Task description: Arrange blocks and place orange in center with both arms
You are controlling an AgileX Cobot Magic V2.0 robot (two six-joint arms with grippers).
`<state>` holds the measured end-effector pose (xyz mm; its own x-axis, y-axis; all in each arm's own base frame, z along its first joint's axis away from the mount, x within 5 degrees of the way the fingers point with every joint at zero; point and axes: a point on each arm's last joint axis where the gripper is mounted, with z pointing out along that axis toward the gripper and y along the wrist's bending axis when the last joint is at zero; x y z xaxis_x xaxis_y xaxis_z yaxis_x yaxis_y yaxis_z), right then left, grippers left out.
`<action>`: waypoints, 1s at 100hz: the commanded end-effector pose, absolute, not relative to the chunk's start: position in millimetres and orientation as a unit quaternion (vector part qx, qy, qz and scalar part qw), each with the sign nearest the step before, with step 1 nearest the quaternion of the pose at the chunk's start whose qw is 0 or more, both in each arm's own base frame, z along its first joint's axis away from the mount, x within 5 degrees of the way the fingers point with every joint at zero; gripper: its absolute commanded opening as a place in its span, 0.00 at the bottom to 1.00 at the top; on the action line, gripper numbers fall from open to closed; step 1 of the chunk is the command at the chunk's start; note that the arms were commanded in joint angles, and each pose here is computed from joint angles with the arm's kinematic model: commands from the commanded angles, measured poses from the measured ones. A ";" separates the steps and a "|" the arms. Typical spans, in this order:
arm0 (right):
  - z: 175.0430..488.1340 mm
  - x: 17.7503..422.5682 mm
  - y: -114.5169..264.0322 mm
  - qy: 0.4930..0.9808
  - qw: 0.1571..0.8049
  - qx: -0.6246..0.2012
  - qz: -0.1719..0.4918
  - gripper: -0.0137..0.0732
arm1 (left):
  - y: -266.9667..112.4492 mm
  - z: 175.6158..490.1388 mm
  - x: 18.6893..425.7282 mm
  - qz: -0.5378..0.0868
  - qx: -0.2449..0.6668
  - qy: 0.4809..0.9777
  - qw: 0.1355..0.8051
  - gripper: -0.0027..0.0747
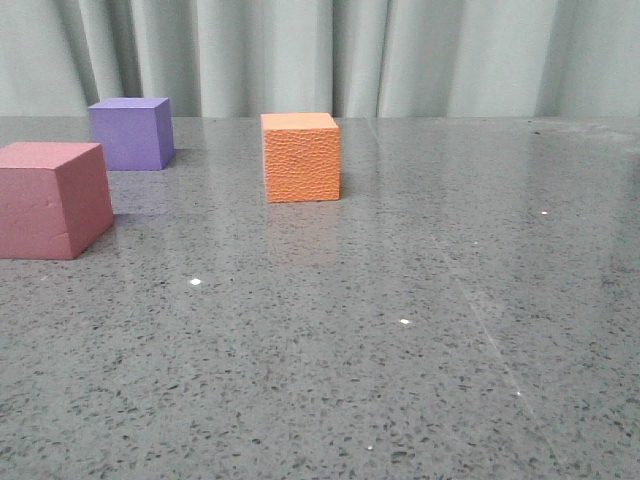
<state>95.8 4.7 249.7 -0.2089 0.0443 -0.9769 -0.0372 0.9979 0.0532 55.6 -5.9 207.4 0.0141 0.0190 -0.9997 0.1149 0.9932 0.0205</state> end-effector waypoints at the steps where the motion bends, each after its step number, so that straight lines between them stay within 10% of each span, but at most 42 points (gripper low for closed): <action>1: 256.7 85.6 4.7 0.720 0.693 0.001 0.039 0.08 | -7.1 197.3 55.2 -0.043 0.048 0.683 0.728 0.01; 100: 208.4 56.9 0.4 0.681 0.731 0.024 0.031 0.08 | -7.1 197.3 55.2 -0.043 0.048 0.683 0.728 0.01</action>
<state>57.6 1.1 196.8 -0.0207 0.0820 -0.9964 -0.0162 0.9965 0.0824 55.6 -5.9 207.4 0.0141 0.0190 -0.9997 0.1149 0.9932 0.0205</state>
